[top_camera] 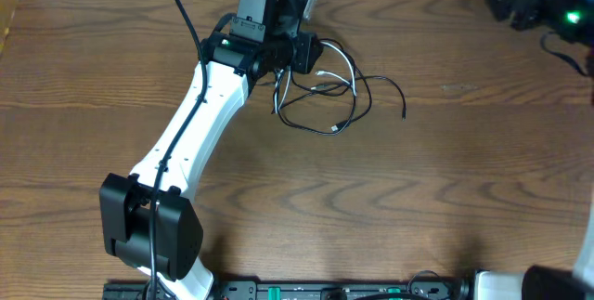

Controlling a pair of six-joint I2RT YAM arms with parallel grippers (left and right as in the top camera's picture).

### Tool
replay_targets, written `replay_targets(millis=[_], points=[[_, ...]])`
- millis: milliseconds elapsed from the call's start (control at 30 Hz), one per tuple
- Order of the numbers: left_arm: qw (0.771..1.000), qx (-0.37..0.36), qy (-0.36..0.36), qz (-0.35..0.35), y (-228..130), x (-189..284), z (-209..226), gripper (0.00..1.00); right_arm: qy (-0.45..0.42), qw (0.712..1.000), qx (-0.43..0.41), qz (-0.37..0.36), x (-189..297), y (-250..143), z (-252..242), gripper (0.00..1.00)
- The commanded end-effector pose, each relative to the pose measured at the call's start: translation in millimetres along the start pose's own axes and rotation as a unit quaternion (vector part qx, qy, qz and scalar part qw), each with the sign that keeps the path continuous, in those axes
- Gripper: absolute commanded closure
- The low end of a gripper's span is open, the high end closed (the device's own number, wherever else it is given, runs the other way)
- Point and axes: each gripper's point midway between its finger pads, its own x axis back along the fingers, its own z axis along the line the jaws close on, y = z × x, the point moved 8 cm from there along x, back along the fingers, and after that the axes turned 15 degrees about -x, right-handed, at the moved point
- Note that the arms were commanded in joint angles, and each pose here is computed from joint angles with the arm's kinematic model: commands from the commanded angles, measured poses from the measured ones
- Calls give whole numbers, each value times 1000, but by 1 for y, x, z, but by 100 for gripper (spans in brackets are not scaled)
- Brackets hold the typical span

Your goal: Untangle cables

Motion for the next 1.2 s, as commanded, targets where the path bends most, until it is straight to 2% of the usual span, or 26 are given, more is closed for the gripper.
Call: replay_targets(millis=[0,100,200,367,467,667,833,1067,1133,1167], points=[[1000,-1,29,6,0,-1,8,53,5,1000,-2,31,-20,-7,-11,36],[999,-3,31,8,0,-1,8,49,3,998,-10,61,-40,-15,-23,36],[998,-3,62,17,-3,0,14,49,5,995,-5,102,-64,-29,-31,44],[993,-1,115,34,-7,2,23,49,19,982,7,185,-116,-65,-43,53],[991,8,129,40,-9,3,29,49,27,972,6,235,-151,-92,-50,55],[983,75,155,60,-22,13,51,49,49,943,-8,329,-208,-152,-62,58],[979,97,162,83,-33,19,61,49,111,916,5,387,-229,-192,-58,58],[978,99,161,94,-36,19,61,49,116,901,2,419,-244,-218,-57,59],[978,99,161,93,-36,19,61,49,119,900,7,420,-248,-222,-55,65],[978,99,161,93,-36,19,61,49,121,900,11,418,-250,-223,-54,76]])
